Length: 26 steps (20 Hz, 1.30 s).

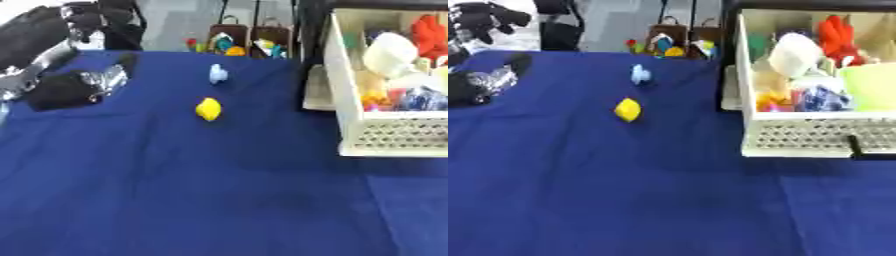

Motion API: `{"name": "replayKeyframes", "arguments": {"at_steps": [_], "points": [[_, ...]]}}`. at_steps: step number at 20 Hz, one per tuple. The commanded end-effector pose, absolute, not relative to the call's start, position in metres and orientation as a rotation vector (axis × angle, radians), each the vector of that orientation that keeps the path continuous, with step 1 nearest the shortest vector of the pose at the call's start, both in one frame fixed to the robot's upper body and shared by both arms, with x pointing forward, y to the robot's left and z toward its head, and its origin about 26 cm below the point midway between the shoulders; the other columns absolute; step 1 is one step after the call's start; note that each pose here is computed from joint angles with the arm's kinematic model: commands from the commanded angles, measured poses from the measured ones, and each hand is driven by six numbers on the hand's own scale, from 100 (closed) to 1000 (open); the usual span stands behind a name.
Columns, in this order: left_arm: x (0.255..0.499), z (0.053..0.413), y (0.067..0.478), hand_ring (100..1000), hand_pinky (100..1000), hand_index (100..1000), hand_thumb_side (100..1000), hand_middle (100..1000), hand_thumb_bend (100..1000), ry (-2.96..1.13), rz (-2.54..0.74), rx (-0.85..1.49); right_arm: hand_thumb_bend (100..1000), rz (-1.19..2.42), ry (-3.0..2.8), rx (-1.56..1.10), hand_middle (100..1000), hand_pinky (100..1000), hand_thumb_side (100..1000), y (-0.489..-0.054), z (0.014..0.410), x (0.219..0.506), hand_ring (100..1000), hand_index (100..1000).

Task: Pick up objects from table and place into drawer.

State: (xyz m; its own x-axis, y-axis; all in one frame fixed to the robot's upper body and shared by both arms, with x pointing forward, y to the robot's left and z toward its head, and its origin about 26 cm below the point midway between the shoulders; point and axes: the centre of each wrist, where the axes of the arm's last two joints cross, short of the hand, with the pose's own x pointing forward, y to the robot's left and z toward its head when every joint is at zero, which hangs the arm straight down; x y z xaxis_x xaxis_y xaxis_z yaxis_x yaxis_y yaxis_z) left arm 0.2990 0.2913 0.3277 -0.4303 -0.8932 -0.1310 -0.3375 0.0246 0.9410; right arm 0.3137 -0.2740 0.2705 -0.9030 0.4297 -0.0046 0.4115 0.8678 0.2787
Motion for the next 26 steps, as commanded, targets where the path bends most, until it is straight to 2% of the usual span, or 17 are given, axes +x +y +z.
{"name": "replayKeyframes", "arguments": {"at_steps": [1, 12, 13, 14, 16, 18, 26], "points": [[0.292, 0.342, 0.294, 785, 660, 959, 1000, 820, 203, -1.792, -1.429, 1.266, 100, 0.419, 2.943, 0.647, 662, 690, 1000, -0.275, 0.277, 0.31, 741, 781], [0.289, 0.352, 0.301, 780, 659, 953, 1000, 826, 251, -1.735, -1.48, 1.183, 100, 0.42, 2.945, 0.65, 661, 691, 1000, -0.276, 0.277, 0.31, 742, 781], [0.289, 0.352, 0.301, 778, 653, 949, 1000, 841, 329, -1.736, -1.474, 1.18, 100, 0.419, 2.945, 0.651, 661, 691, 1000, -0.276, 0.277, 0.31, 742, 781], [0.288, 0.352, 0.302, 778, 653, 949, 1000, 841, 329, -1.733, -1.47, 1.179, 100, 0.417, 2.946, 0.651, 661, 691, 1000, -0.276, 0.277, 0.31, 742, 781], [0.288, 0.352, 0.303, 745, 593, 949, 1000, 820, 253, -1.721, -1.462, 1.181, 100, 0.414, 2.948, 0.651, 661, 691, 1000, -0.276, 0.276, 0.31, 742, 781], [0.29, 0.352, 0.306, 722, 550, 942, 1000, 801, 265, -1.684, -1.448, 1.206, 100, 0.41, 2.951, 0.648, 661, 691, 1000, -0.275, 0.276, 0.31, 742, 781], [0.313, 0.346, 0.307, 750, 581, 960, 998, 836, 294, -1.625, -1.366, 1.209, 100, 0.39, 2.964, 0.629, 661, 691, 1000, -0.273, 0.276, 0.31, 742, 781]]}}
